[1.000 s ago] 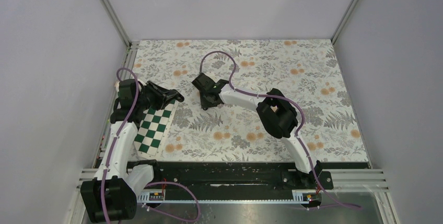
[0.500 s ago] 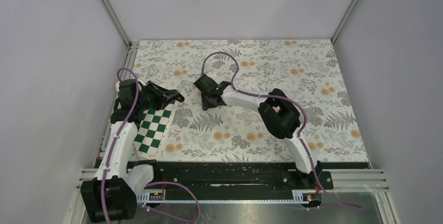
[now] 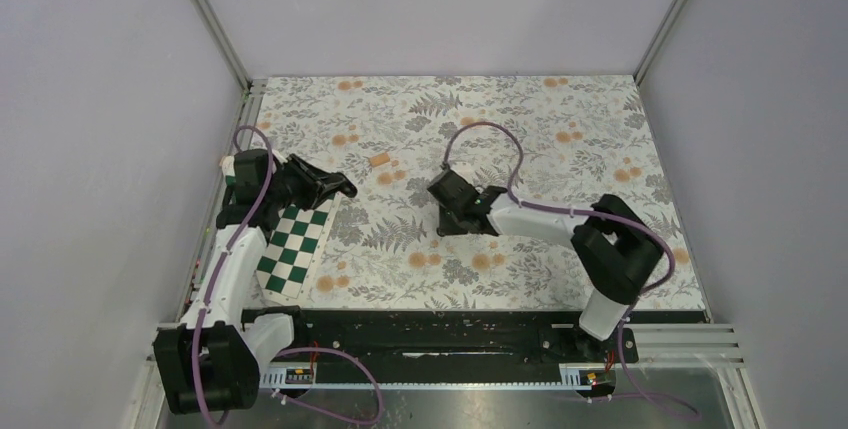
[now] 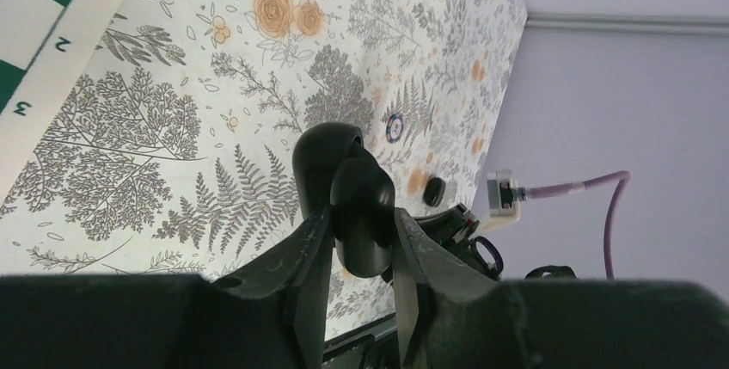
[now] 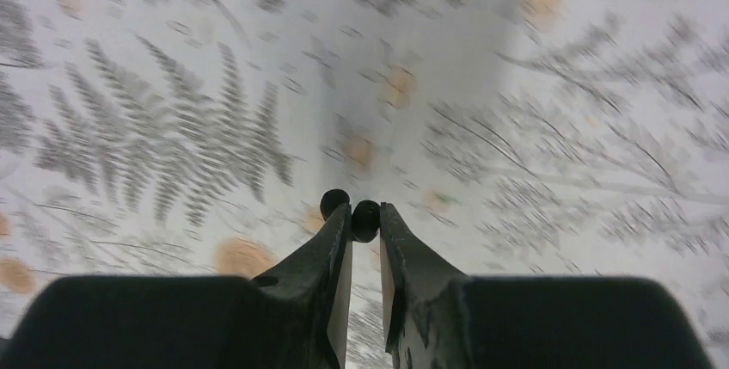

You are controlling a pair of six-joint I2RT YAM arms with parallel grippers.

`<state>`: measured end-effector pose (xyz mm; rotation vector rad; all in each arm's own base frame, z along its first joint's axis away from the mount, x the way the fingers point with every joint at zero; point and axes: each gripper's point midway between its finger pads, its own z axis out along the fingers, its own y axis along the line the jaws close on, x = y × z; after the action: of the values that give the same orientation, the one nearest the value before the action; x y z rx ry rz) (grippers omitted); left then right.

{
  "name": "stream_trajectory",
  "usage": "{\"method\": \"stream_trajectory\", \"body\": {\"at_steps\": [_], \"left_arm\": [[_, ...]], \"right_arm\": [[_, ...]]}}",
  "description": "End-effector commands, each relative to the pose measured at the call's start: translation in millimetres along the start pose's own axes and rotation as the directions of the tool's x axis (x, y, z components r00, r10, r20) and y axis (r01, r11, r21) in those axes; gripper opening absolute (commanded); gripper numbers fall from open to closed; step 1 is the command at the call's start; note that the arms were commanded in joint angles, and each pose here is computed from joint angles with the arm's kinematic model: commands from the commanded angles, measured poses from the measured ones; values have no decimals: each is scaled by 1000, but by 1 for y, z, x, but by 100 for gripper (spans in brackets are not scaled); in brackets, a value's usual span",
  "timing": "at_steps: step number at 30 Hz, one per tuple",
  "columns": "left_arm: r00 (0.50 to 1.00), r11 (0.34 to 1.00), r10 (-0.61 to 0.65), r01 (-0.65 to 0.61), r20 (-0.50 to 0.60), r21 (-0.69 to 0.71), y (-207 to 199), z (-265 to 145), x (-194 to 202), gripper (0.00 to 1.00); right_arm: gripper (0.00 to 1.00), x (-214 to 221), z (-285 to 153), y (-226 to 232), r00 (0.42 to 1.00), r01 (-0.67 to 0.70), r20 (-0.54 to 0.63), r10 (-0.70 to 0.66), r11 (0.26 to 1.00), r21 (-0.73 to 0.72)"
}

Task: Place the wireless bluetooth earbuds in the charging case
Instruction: Move the left earbud to the center of the board, then pick up the left earbud from the center of the board.

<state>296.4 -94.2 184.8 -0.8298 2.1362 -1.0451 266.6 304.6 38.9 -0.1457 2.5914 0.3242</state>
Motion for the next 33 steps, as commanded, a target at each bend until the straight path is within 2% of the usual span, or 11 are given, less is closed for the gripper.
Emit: {"method": "stream_trajectory", "body": {"at_steps": [1, 3, 7, 9, 11, 16, 19, 23, 28, 33], "left_arm": [[990, 988, 125, -119, -58, 103, -27, 6, 6, 0], [981, 984, 149, -135, -126, 112, -28, 13, 17, 0], [969, 980, 183, -166, -167, 112, -29, 21, 31, 0], [965, 976, 199, -181, -173, 119, -31, 21, 36, 0], [961, 973, 213, -192, -176, 129, -34, 20, 39, 0], [961, 972, 217, -197, -174, 126, -33, 20, 40, 0], [959, 972, 219, -198, -181, 126, -33, 21, 42, 0], [959, 973, 218, -198, -183, 121, -31, 23, 44, 0], [959, 973, 215, -196, -183, 121, -31, 24, 45, 0], [961, 972, 223, -206, -167, 111, -31, 21, 43, 0]], "right_arm": [[14, 16, -14, -48, 992, -111, 76, 104, 989, 93], [15, 34, -17, -68, 988, -144, 72, 136, 982, 119], [16, 55, -24, -88, 978, -203, 77, 195, 971, 128], [29, 58, -30, -95, 969, -238, 99, 226, 963, 131], [37, 60, -35, -100, 966, -247, 114, 233, 960, 129], [43, 54, -55, -100, 970, -219, 130, 205, 971, 100], [43, 49, -68, -102, 968, -208, 168, 189, 973, 104], [42, 46, -79, -93, 980, -129, 167, 110, 986, 106], [36, 52, -75, -67, 989, 72, 114, -94, 980, 187], [35, 54, -57, -57, 982, 157, 67, -176, 962, 224]]}}
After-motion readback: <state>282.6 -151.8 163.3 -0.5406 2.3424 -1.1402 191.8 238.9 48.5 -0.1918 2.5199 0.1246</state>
